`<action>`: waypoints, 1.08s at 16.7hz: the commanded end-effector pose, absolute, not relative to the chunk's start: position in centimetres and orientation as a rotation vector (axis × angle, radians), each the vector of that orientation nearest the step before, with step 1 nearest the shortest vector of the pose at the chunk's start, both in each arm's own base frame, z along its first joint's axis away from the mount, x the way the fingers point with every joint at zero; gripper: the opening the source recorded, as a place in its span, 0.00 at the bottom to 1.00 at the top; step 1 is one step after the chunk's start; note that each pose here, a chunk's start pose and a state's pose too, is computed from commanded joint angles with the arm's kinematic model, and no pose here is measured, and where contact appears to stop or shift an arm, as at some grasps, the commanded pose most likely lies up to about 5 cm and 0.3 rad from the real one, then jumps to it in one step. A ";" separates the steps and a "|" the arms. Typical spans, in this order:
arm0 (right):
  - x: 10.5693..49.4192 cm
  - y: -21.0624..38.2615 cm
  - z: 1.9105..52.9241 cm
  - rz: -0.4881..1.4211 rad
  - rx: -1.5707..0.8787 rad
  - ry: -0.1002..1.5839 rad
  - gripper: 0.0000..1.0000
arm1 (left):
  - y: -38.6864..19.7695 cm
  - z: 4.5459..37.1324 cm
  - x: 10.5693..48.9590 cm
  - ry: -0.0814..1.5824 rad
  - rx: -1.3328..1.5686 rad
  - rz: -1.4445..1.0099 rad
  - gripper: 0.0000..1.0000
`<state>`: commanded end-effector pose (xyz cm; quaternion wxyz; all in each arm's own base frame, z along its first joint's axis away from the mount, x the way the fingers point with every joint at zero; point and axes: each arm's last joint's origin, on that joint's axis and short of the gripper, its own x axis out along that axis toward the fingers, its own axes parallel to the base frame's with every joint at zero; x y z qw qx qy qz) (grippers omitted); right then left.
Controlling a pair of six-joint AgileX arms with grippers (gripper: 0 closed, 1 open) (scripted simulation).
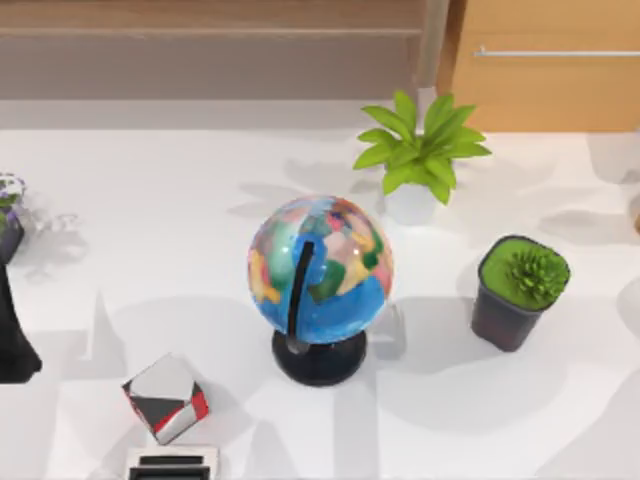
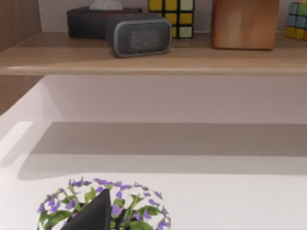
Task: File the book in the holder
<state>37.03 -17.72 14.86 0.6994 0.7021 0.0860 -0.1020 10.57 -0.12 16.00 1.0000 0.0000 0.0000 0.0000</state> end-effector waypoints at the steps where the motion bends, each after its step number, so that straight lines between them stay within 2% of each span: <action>1: 37.0 -17.7 14.9 -0.227 1.564 0.192 0.00 | -0.1 16.0 10.6 0.000 0.000 0.000 1.00; 14: 37.0 -17.7 14.9 -0.227 1.564 0.192 0.98 | -0.1 16.0 10.6 0.000 0.000 0.000 1.00; 18: 37.0 -17.7 14.9 -0.227 1.564 0.192 1.00 | -0.1 16.0 10.6 0.000 0.000 0.000 1.00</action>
